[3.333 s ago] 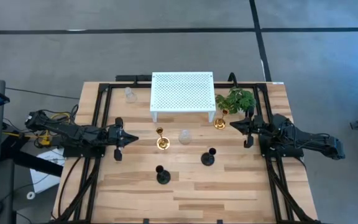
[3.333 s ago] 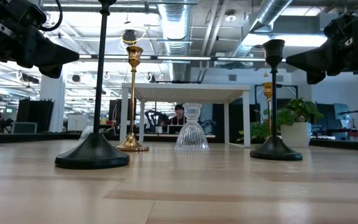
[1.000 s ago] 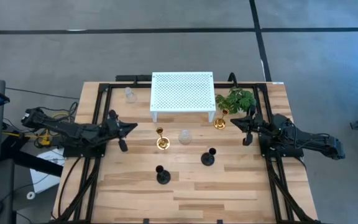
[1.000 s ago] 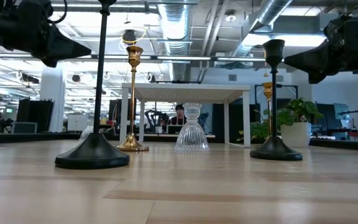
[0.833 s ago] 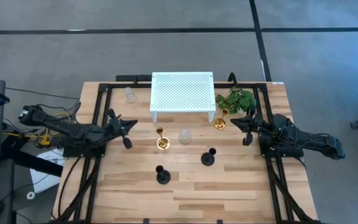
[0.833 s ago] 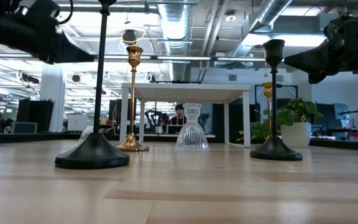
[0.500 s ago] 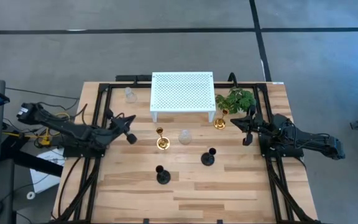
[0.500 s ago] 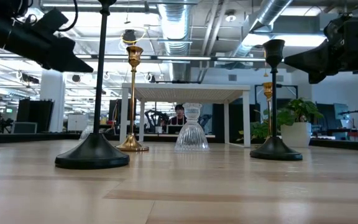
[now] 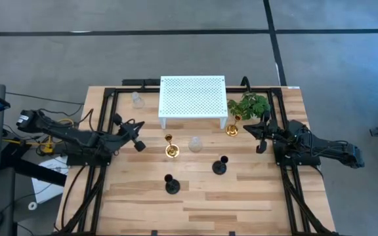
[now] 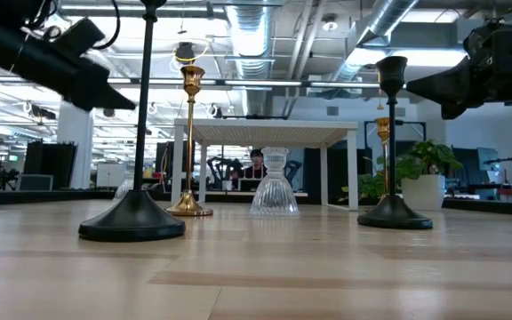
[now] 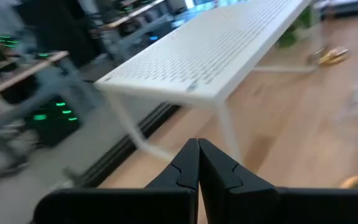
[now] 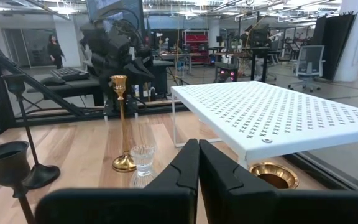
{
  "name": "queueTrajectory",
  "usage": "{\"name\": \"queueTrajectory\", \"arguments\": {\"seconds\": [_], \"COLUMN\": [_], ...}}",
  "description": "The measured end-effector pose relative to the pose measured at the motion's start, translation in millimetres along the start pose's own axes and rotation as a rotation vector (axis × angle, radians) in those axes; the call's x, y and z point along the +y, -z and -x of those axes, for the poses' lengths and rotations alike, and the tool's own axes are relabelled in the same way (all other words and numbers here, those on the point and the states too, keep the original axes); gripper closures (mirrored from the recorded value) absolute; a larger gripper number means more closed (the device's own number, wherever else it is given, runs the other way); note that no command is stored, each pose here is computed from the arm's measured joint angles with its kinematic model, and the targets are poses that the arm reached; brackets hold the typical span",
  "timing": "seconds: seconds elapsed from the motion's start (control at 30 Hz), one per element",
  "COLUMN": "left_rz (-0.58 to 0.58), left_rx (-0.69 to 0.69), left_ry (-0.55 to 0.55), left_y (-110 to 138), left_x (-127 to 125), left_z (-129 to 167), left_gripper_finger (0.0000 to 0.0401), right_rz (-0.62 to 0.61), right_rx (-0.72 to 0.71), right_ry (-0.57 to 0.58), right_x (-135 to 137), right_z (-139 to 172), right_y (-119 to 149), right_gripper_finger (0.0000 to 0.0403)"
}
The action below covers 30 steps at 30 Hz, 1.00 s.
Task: Pick & Place candle stick holders
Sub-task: Put the top transparent candle holder on the shelf
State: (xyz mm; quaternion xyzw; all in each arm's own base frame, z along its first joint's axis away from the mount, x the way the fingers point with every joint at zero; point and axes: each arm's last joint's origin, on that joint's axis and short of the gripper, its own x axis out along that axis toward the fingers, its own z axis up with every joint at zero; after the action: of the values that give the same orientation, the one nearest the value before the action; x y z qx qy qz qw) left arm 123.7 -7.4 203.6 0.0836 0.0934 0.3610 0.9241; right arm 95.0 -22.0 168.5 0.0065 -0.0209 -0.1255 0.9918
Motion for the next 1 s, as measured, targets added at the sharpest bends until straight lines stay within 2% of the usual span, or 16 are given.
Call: {"name": "queueTrajectory", "arguments": {"seconds": [0.17, 0.4, 0.5, 1.0], "left_rz": [-0.011, -0.037, -0.063, -0.032], "left_rx": [-0.042, -0.068, -0.065, -0.046], "left_ry": [0.082, 0.000, -0.021, -0.061], "left_y": [-23, -45, -45, -35], "left_x": [7, 28, 36, 89], "left_z": [-5, -16, -21, -43], "left_gripper_finger": [0.0399, 0.0398, 0.0399, 0.0399], "right_rz": [0.001, 0.000, 0.000, 0.000], "right_rx": [0.001, 0.000, 0.000, 0.000], "right_ry": [0.000, 0.000, 0.000, 0.000], "right_x": [0, 0, 0, 0], "right_z": [0, 0, 0, 0], "right_y": [0, 0, 0, 0], "right_gripper_finger": [0.0403, 0.0403, 0.0403, 0.0403]}}
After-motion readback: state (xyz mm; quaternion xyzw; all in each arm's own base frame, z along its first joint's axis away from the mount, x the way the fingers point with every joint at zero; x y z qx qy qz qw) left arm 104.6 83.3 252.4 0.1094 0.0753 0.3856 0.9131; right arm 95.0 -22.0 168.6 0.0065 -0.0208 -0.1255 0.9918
